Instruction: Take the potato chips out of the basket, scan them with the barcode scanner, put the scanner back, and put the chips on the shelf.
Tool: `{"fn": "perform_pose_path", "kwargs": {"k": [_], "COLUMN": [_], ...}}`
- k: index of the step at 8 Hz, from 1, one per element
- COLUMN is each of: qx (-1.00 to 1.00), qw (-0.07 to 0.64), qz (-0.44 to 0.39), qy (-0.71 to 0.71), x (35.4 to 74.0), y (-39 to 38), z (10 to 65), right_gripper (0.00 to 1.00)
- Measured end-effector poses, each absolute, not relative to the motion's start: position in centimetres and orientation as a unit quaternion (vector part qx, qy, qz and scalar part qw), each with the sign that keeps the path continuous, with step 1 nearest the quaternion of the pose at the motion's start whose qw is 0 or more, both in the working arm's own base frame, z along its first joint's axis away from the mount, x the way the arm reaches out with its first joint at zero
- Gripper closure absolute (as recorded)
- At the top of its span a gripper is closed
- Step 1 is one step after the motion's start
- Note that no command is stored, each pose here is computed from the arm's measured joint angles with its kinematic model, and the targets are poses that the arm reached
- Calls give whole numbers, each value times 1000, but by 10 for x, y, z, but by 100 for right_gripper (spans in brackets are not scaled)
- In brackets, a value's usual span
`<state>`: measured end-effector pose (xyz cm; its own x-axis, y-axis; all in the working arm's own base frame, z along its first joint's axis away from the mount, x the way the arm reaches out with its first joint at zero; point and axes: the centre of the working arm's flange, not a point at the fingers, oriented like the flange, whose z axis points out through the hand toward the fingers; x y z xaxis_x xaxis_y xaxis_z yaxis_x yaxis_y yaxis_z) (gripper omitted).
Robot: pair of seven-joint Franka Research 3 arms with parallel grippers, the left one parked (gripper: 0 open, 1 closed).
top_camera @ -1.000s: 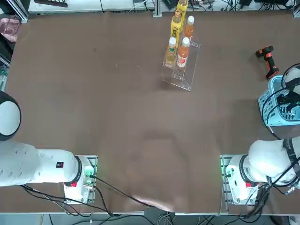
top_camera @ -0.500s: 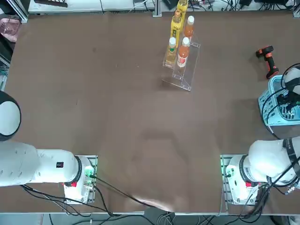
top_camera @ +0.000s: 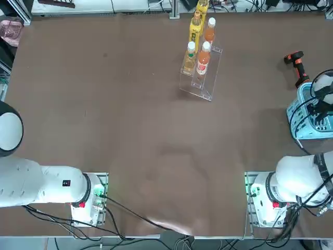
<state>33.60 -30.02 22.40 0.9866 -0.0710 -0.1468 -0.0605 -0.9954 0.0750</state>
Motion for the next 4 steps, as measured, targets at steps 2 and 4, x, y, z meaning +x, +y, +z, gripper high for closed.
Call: {"fn": "perform_pose_path", "kwargs": {"k": [2,4], "qx": [996,996], "qw": [35,35], "qz": [-75,-75], "qy": [-28,-26], "x": [340,341], "y": [-296,-294], "z": [223,223], "right_gripper": [0,0]}}
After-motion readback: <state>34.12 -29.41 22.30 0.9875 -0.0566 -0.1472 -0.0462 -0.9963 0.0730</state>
